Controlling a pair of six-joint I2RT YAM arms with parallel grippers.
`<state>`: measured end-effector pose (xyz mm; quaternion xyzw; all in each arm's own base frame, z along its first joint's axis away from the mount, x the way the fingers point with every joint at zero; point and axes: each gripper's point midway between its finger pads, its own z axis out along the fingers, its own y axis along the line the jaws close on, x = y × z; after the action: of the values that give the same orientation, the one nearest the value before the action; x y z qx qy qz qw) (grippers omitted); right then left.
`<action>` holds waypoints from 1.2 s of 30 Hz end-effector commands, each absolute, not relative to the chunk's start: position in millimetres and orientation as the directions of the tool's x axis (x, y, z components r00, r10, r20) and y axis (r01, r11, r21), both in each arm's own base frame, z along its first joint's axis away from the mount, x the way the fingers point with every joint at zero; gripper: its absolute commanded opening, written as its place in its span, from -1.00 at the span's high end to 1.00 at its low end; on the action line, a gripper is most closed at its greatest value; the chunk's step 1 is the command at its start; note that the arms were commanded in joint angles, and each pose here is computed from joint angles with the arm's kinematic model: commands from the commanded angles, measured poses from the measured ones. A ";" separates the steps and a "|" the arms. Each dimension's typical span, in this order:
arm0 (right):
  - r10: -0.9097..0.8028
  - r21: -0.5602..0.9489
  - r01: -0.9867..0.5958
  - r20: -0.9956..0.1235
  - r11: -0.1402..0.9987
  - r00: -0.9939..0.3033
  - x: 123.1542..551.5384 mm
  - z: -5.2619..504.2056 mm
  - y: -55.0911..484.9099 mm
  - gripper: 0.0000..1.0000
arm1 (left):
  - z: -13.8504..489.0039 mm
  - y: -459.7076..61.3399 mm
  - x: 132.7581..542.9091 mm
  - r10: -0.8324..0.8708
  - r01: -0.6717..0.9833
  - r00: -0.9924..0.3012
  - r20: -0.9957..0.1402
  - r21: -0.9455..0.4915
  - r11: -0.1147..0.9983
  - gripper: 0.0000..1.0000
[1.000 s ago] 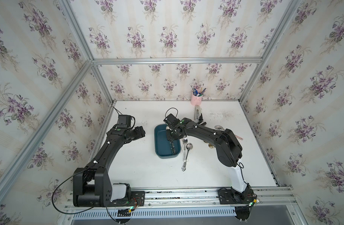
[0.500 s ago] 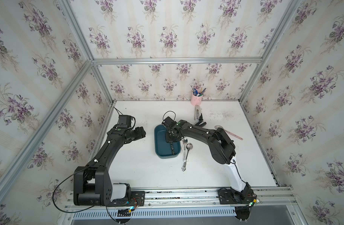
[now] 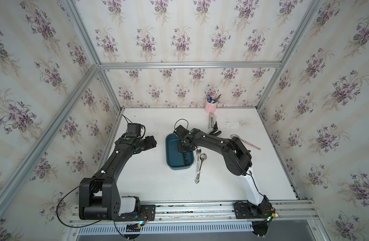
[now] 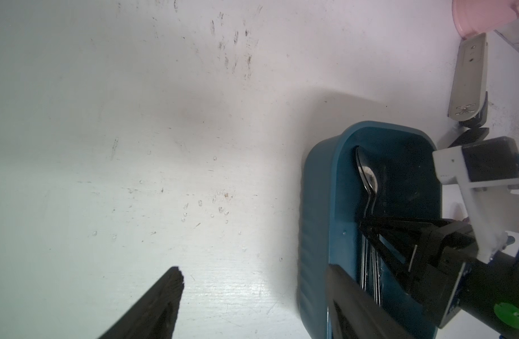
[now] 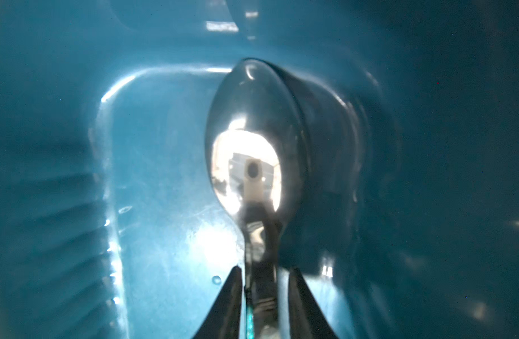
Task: Put the spoon into the storage box
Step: Place the spoon in the storage box, then pick up the spoon from the center of the board.
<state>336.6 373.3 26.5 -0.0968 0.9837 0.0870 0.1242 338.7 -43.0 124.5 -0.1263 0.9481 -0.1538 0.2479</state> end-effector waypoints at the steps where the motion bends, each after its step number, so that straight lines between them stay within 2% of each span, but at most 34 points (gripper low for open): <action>1: -0.165 0.138 -0.209 -0.277 0.968 -0.946 338.2 36.2 370.7 0.26 | 128.7 -45.9 342.1 -0.315 -0.153 -0.842 -0.437 -0.366 0.918 -0.59; 9: -0.168 0.134 -0.227 -0.347 0.965 -0.923 343.1 80.4 366.2 0.16 | 144.0 -56.4 350.0 -0.277 -0.107 -0.838 -0.470 -0.357 0.928 -0.59; 13: -0.277 0.078 -0.342 -0.435 0.936 -0.857 346.1 121.1 354.8 0.18 | 156.5 -70.5 355.6 -0.223 -0.052 -0.836 -0.502 -0.332 0.942 -0.59; 16: -0.381 -0.010 -0.430 -0.480 0.903 -0.790 349.3 145.8 332.1 0.20 | 166.2 -86.2 358.7 -0.110 0.029 -0.829 -0.549 -0.239 0.971 -0.60; 20: -0.463 -0.146 -0.455 -0.499 0.878 -0.733 357.9 167.3 277.9 0.23 | 176.4 -112.6 360.5 -0.011 0.125 -0.818 -0.575 -0.196 0.973 -0.60; 24: -0.451 -0.142 -0.448 -0.524 0.882 -0.723 369.7 178.4 216.1 0.23 | 176.4 -133.7 362.2 0.037 0.186 -0.813 -0.581 -0.198 0.963 -0.60; 26: -0.486 -0.182 -0.466 -0.530 0.866 -0.695 371.1 179.3 191.7 0.21 | 178.1 -142.8 362.6 0.058 0.216 -0.810 -0.584 -0.203 0.955 -0.60; 29: -0.478 -0.251 -0.409 -0.537 0.877 -0.695 385.8 174.6 134.4 0.13 | 181.5 -152.5 362.5 0.084 0.251 -0.802 -0.591 -0.206 0.946 -0.61; 32: -0.394 -0.197 -0.344 -0.555 0.918 -0.733 401.0 156.3 83.7 0.09 | 181.0 -159.4 362.7 0.093 0.271 -0.800 -0.593 -0.220 0.937 -0.61; 36: -0.277 -0.142 -0.238 -0.493 0.961 -0.825 419.5 130.0 25.2 0.11 | 179.7 -163.6 361.9 0.098 0.281 -0.801 -0.591 -0.226 0.933 -0.61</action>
<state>403.4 36.5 133.9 -0.1276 0.9553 -0.0616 0.2594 361.2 -158.5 177.3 0.0899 0.9401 -0.1455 0.2949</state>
